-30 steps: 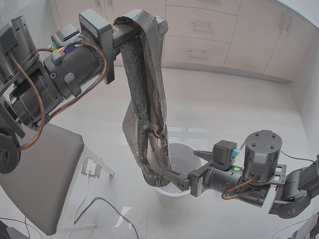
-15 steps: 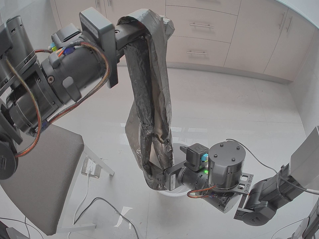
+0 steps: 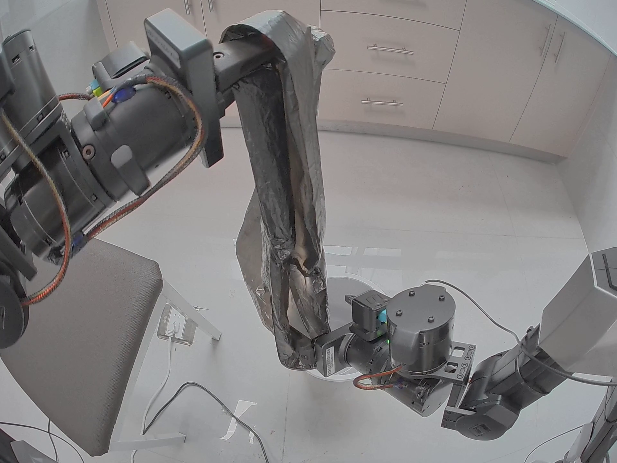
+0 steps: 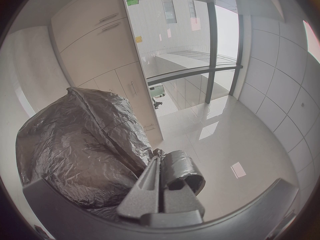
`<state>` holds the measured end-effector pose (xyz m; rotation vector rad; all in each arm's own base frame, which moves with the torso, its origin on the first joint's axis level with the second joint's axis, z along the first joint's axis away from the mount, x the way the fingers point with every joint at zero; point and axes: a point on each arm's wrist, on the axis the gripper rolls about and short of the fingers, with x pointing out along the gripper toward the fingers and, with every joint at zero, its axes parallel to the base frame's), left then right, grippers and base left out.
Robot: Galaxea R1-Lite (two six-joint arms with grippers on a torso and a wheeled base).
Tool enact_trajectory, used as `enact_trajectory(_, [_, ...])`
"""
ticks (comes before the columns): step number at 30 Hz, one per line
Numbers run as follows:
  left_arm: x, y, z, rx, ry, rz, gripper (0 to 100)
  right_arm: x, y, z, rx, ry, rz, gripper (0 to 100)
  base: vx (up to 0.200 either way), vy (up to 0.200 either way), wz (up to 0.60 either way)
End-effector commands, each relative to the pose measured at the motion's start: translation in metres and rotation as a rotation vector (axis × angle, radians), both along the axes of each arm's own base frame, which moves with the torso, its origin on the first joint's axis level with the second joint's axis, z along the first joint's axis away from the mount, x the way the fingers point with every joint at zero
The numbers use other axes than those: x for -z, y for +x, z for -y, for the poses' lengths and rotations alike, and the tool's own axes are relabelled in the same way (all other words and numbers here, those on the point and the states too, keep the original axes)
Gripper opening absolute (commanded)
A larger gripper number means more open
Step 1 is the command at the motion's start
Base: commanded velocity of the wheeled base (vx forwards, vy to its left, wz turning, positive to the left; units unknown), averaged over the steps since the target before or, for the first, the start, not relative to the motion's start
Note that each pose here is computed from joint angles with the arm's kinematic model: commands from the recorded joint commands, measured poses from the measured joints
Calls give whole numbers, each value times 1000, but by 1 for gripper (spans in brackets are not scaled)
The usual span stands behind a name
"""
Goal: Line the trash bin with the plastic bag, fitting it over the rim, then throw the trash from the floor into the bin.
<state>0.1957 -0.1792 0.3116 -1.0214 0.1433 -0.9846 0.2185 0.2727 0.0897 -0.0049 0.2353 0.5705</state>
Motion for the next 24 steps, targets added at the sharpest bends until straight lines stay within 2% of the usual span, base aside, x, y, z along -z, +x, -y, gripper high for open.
enact_trajectory(1, [-2, -2, -2, -1, -6, 6, 0, 6, 0, 0, 0, -14, -11, 100, 0, 0, 0])
enact_trajectory(7, [-1, -2, -2, 1, -2, 2, 0, 12, -1, 4, 7, -34, -29, 100, 0, 0, 0])
enact_trajectory(8, [1, -2, -2, 1, 0, 0, 0, 14, -1, 5, 8, -38, -33, 0, 0, 0, 0])
enact_trajectory(18, [7, -3, -5, 0, 12, -15, 0, 17, -6, 18, 14, -72, -52, 0, 0, 0, 0])
enact_trajectory(21, [6, -7, -9, 1, 12, -11, 0, 19, -10, 34, 22, -113, -64, 0, 0, 0, 0])
enact_trajectory(24, [11, -8, -10, 1, 23, -24, 0, 12, -15, 44, 26, -108, -60, 0, 0, 0, 0])
